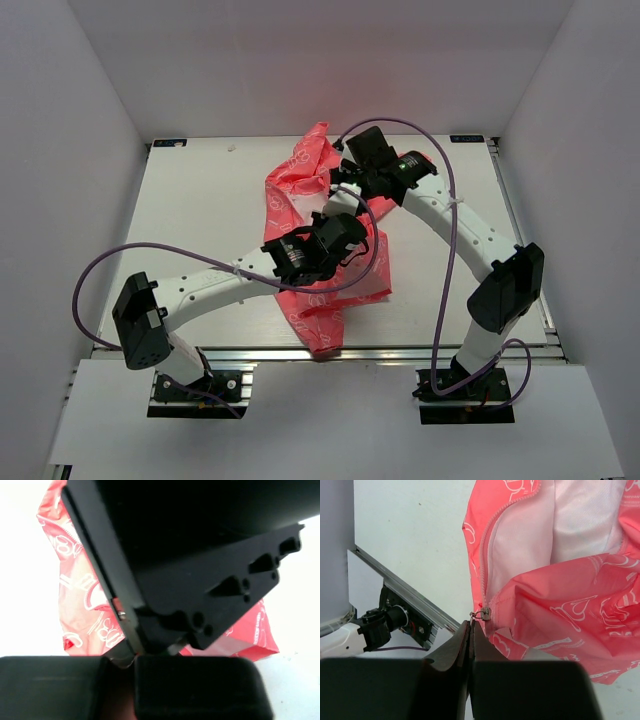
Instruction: Zip up the jacket
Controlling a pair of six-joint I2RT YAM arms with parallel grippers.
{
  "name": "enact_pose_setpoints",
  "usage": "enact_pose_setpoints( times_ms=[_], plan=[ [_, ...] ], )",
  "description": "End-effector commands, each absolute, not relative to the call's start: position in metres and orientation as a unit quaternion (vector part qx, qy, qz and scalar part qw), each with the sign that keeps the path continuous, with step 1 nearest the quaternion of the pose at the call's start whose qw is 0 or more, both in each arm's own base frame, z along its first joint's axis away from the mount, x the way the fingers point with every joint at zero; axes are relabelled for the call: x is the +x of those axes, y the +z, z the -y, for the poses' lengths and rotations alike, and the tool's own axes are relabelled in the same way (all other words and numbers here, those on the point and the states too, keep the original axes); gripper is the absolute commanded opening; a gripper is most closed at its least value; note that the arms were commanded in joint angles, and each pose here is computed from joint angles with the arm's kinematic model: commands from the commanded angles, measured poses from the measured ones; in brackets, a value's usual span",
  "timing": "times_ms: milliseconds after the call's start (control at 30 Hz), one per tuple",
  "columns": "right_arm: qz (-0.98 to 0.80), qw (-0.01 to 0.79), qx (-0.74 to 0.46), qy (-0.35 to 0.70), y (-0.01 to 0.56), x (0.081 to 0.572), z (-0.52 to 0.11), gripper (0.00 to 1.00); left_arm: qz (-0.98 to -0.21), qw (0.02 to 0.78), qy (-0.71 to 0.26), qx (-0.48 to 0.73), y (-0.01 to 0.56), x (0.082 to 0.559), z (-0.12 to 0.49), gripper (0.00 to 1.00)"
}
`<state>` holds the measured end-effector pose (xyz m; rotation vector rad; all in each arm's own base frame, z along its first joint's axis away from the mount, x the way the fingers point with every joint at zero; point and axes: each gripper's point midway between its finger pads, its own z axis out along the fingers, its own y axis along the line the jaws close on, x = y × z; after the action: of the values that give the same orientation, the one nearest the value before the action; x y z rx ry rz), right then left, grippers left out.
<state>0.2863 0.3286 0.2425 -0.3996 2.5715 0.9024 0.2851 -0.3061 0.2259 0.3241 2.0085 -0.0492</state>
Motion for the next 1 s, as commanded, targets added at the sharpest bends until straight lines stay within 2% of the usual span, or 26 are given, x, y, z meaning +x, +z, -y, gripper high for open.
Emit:
enact_pose_setpoints(
  times_ms=[0,200,400,533,567,633,667,767,867,967],
  plan=[
    [-0.902,0.206,-0.171,0.339,0.263,0.273,-0.329,0.0,-0.83,0.545,-0.006,0.118,0.242,0.293,0.299,0.0],
    [-0.896,0.262,-0.252,0.257,0.243,0.301,-0.314,0.0,-0.817,0.559,-0.038,0.136,0.258,0.285,0.3,0.0],
    [-0.88,0.286,-0.26,0.276,0.26,0.3,-0.316,0.0,-0.816,0.554,-0.032,0.159,0.259,0.272,0.292,0.0],
    [-0.882,0.271,-0.24,0.302,0.269,0.294,-0.323,0.0,-0.821,0.547,-0.005,0.164,0.25,0.273,0.287,0.0],
    [-0.882,0.266,-0.238,0.307,0.27,0.292,-0.324,0.0,-0.823,0.544,-0.001,0.16,0.249,0.274,0.288,0.26],
    [-0.882,0.26,-0.234,0.316,0.272,0.289,-0.325,0.0,-0.829,0.539,-0.003,0.15,0.247,0.277,0.295,0.66],
    [-0.883,0.257,-0.233,0.317,0.271,0.287,-0.325,0.0,-0.829,0.539,-0.007,0.15,0.246,0.278,0.299,0.78],
    [-0.883,0.254,-0.228,0.323,0.274,0.283,-0.325,0.0,-0.827,0.544,-0.005,0.14,0.241,0.284,0.306,0.92],
    [-0.883,0.253,-0.225,0.326,0.277,0.28,-0.324,0.0,-0.828,0.547,0.002,0.124,0.238,0.289,0.31,0.92],
    [-0.882,0.249,-0.226,0.331,0.279,0.277,-0.323,0.0,-0.827,0.553,0.021,0.104,0.235,0.294,0.308,0.87]
  ],
)
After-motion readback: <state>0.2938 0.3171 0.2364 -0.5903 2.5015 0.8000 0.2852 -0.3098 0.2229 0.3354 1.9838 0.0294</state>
